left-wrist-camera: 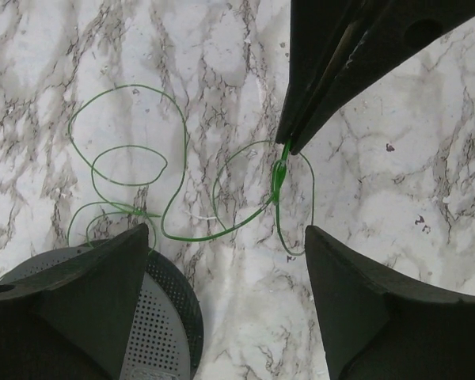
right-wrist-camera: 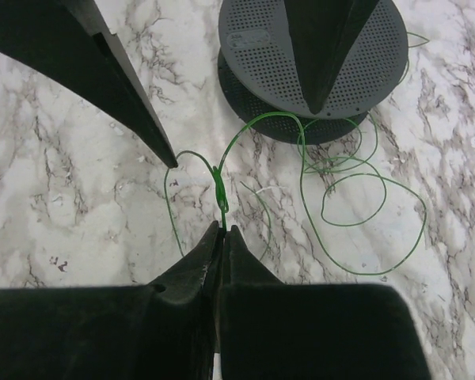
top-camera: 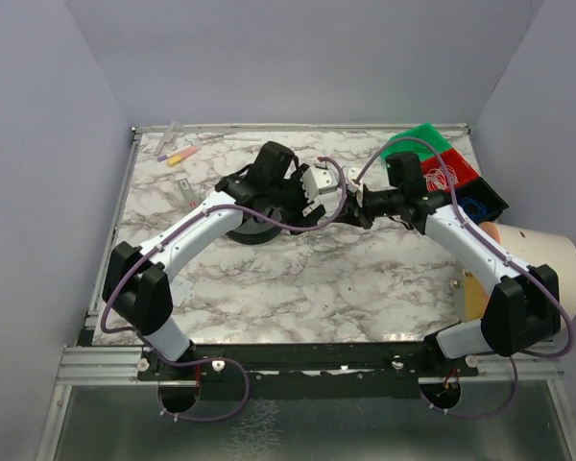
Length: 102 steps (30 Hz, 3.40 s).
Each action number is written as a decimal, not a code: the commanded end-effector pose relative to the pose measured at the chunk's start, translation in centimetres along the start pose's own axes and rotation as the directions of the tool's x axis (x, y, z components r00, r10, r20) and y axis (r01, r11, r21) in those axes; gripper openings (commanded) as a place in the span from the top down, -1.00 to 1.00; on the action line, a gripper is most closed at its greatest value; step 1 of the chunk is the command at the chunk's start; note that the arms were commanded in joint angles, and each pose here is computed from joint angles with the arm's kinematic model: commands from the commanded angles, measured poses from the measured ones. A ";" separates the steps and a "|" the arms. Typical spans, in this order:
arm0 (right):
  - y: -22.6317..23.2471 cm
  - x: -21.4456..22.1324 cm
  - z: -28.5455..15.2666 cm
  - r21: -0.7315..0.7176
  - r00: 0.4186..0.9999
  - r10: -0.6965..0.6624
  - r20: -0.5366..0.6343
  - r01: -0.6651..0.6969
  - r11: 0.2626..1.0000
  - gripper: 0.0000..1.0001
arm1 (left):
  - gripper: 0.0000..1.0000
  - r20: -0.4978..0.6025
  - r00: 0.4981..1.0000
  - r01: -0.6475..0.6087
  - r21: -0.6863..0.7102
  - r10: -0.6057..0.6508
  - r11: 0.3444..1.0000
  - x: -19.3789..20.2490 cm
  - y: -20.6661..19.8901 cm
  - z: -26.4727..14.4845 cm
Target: Wrap the cables
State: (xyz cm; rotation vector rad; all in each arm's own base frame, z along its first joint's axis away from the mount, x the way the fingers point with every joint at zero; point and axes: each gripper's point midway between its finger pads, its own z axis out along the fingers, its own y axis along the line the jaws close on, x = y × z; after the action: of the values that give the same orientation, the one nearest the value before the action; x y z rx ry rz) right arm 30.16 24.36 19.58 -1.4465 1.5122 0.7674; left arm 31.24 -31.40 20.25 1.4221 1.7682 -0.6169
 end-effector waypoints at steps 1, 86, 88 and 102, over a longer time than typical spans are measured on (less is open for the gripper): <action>2.1 0.1 -0.1 -0.079 1.000 0.000 0.028 0.002 0.997 0.99 | -0.55 0.071 0.996 -0.063 0.078 0.057 0.995 -1.7 -1.1 0.3; 0.5 0.7 0.6 -0.083 0.977 0.121 0.174 -0.107 0.991 0.40 | 1.00 0.107 0.964 0.217 0.226 -0.245 0.950 -0.6 -3.3 3.2; 1.2 0.1 0.1 -0.114 0.979 0.086 0.186 -0.065 0.991 0.39 | 1.00 0.099 0.964 0.218 0.223 -0.245 0.950 -0.4 -3.2 3.3; 2.3 -0.6 -0.7 -0.127 0.979 0.005 0.203 0.022 0.992 0.19 | 1.00 0.065 0.971 0.205 0.257 -0.228 0.945 0.1 -4.3 3.6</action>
State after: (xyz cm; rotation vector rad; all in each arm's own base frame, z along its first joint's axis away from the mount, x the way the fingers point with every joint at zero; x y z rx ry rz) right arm 28.28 23.99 20.17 -1.3989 1.3385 0.9562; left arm 28.85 -34.79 17.72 1.3037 1.8505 -1.0066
